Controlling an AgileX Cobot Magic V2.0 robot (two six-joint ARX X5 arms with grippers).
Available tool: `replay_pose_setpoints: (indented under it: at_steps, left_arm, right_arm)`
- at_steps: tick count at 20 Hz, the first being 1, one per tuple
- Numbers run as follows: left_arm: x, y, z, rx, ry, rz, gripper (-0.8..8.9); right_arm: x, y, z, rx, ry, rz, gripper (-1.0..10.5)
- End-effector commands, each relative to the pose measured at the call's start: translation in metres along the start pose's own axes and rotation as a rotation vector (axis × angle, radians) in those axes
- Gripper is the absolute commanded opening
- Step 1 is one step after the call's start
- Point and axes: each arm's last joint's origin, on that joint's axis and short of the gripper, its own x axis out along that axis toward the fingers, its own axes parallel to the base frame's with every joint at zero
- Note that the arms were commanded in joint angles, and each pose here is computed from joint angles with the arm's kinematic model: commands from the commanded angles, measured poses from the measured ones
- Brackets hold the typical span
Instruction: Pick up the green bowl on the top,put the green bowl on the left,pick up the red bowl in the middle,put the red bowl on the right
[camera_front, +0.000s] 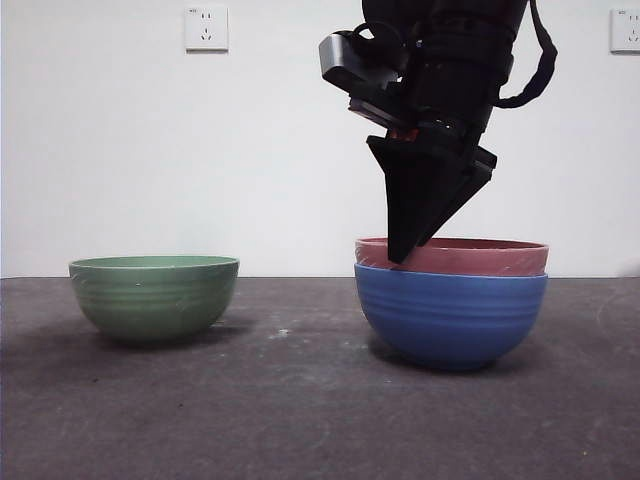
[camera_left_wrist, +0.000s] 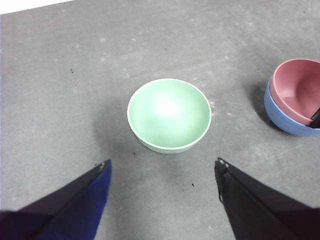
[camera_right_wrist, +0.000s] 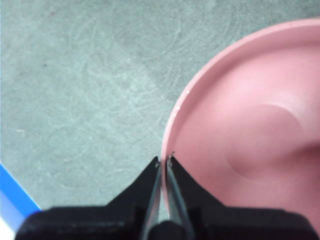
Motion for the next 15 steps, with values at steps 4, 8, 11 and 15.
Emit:
replay_pose_setpoints:
  at_steps: [4, 8, 11, 15]
  left_arm:
    - [0.001, 0.0, 0.0, -0.003, -0.009, 0.001, 3.46]
    - [0.001, 0.001, 0.002, -0.001, -0.029, 0.002, 3.46]
    - [0.001, 0.001, 0.003, 0.001, -0.042, 0.001, 3.46]
    - [0.001, 0.001, 0.004, -0.002, -0.043, 0.001, 3.46]
  right_arm:
    - [-0.026, 0.003, -0.005, -0.006, -0.054, -0.091, -0.2]
    - [-0.057, 0.008, -0.011, -0.015, -0.15, -0.128, -0.2]
    - [-0.074, 0.015, -0.012, -0.009, -0.234, -0.132, -0.2]
    - [-0.08, 0.046, -0.005, -0.085, -0.314, -0.088, -0.2]
